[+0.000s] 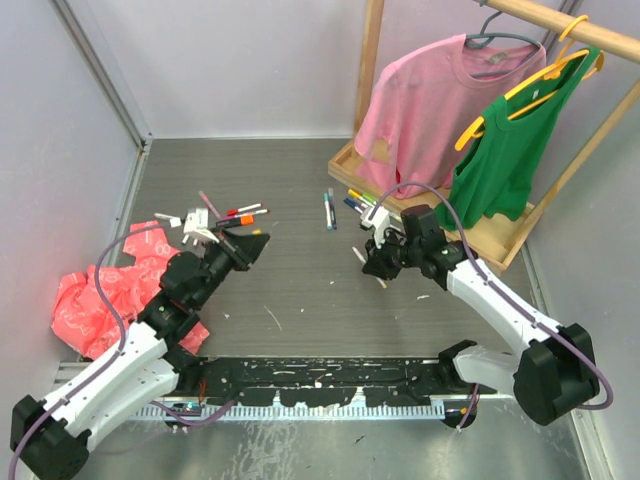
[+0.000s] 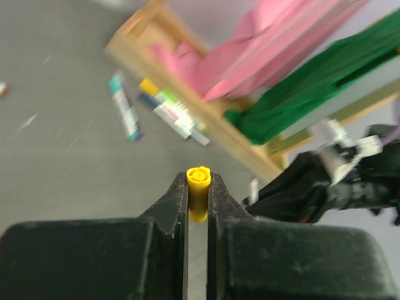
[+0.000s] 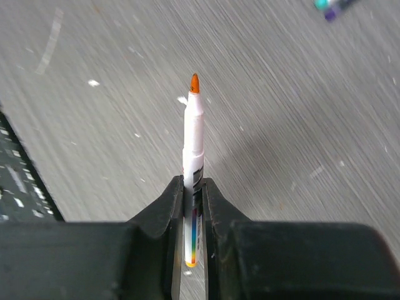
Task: Open the pen caps
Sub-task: Place the pen cap at the center of the board.
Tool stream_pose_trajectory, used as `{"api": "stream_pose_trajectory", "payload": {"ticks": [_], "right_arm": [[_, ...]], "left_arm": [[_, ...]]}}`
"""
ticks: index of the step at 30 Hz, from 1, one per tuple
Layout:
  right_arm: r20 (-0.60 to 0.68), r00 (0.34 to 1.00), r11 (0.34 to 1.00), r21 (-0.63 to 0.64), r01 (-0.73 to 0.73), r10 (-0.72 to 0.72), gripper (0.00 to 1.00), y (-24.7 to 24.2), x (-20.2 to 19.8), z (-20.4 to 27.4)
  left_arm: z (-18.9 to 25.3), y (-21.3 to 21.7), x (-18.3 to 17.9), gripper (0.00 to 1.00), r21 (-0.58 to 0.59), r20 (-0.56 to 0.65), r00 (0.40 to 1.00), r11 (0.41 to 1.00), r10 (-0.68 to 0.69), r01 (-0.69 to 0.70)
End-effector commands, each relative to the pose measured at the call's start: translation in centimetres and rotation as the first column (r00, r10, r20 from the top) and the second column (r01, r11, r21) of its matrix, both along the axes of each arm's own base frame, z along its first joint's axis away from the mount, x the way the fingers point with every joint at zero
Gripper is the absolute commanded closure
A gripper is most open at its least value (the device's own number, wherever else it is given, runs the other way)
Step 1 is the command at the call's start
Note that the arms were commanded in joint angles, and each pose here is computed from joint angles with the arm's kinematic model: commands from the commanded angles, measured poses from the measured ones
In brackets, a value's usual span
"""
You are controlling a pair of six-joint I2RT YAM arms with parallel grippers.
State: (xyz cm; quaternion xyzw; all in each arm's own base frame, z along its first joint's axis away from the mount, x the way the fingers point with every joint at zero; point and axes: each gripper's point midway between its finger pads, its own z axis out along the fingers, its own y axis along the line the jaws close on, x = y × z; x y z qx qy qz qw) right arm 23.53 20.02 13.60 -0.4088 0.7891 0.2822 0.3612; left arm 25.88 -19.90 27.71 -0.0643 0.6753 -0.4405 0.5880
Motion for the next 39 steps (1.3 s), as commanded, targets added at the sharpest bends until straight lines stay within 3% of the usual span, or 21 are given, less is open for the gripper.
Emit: {"api": "stream_pose_trajectory", "payload": {"ticks": [1,7,17,25,33,39], "right_arm": [[-0.015,0.996,0.968,-0.239,0.079,-0.085,0.95,-3.9,0.8,-3.7],[-0.127,0.988,0.922,-0.387,0.031,-0.087,0.97,-4.3,0.4,-7.6],[-0.216,0.975,0.928,-0.352,-0.125,0.049,0.96,1.0,-1.7,-8.5],[-0.204,0.976,0.867,-0.468,-0.171,0.082,0.91,1.7,-2.5,-11.0],[-0.209,0.974,0.85,-0.495,-0.178,0.082,0.86,1.6,-2.7,-11.7],[-0.217,0.972,0.847,-0.496,-0.192,0.093,0.75,1.7,-2.9,-11.7]], "left_arm": [[-9.5,4.3,-1.2,1.0,0.097,-0.321,0.926,0.979,0.201,-0.179],[-13.6,6.4,-0.7,1.0,0.154,-0.457,0.816,0.935,0.354,-0.32],[-17.6,4.3,2.3,1.0,0.251,-0.621,0.659,0.904,0.424,-0.346],[-20.1,4.7,4.1,1.0,0.274,-0.694,0.535,0.865,0.481,-0.421],[-22.6,4.6,5.3,0.94,0.324,-0.735,0.457,0.851,0.502,-0.414],[-24.0,4.8,5.6,0.91,0.334,-0.756,0.422,0.849,0.501,-0.41]]}}
